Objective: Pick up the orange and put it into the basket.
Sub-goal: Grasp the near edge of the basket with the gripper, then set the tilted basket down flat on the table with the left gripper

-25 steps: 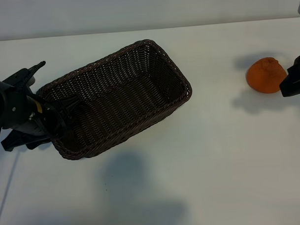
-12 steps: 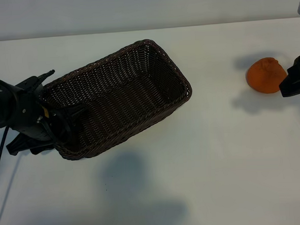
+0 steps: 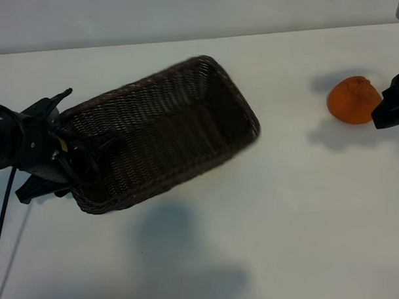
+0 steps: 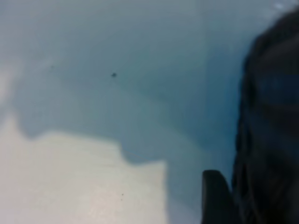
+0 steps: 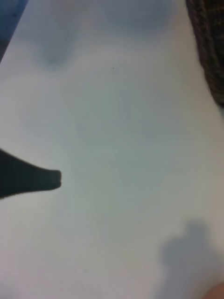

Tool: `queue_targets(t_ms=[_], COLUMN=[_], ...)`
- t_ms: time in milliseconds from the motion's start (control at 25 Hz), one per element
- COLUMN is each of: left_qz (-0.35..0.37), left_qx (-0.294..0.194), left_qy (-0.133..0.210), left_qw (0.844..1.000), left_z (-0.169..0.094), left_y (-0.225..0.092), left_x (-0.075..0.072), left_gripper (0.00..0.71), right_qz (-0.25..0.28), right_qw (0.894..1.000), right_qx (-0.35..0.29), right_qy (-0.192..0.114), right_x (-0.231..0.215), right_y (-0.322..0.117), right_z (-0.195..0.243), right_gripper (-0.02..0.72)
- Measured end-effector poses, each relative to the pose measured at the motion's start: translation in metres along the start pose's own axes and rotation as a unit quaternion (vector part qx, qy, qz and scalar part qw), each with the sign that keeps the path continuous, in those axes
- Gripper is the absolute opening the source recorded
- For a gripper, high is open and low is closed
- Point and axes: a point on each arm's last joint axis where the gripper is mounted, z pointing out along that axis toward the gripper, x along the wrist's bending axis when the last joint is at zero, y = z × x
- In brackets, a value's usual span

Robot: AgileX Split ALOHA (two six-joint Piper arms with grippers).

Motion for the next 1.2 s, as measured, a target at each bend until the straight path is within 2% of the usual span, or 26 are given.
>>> queue_targets(t_ms=[80, 600, 800, 1200], left_qz=[0.003, 0.021, 0.020, 0.056], left_qx=[-0.001, -0.001, 0.010, 0.021], left_qy=[0.000, -0.015, -0.050, -0.147], left_qw=[1.000, 1.000, 0.999, 0.987], left_z=[0.000, -0.001, -0.007, -0.036], left_y=[0.000, 0.000, 0.003, 0.012], left_x=[0.000, -0.003, -0.003, 0.000], left_gripper=[0.354, 0.351, 0.351, 0.351], right_qz=[0.000, -0.002, -0.002, -0.002], right_qw=[1.000, 1.000, 1.000, 1.000], right_qx=[0.000, 0.000, 0.000, 0.000], right_qy=[0.000, 0.000, 0.000, 0.000], right_x=[0.000, 0.000, 0.000, 0.000], right_y=[0.000, 0.000, 0.000, 0.000], right_z=[0.000, 0.000, 0.000, 0.000], right_gripper=[0.595, 0.595, 0.595, 0.595])
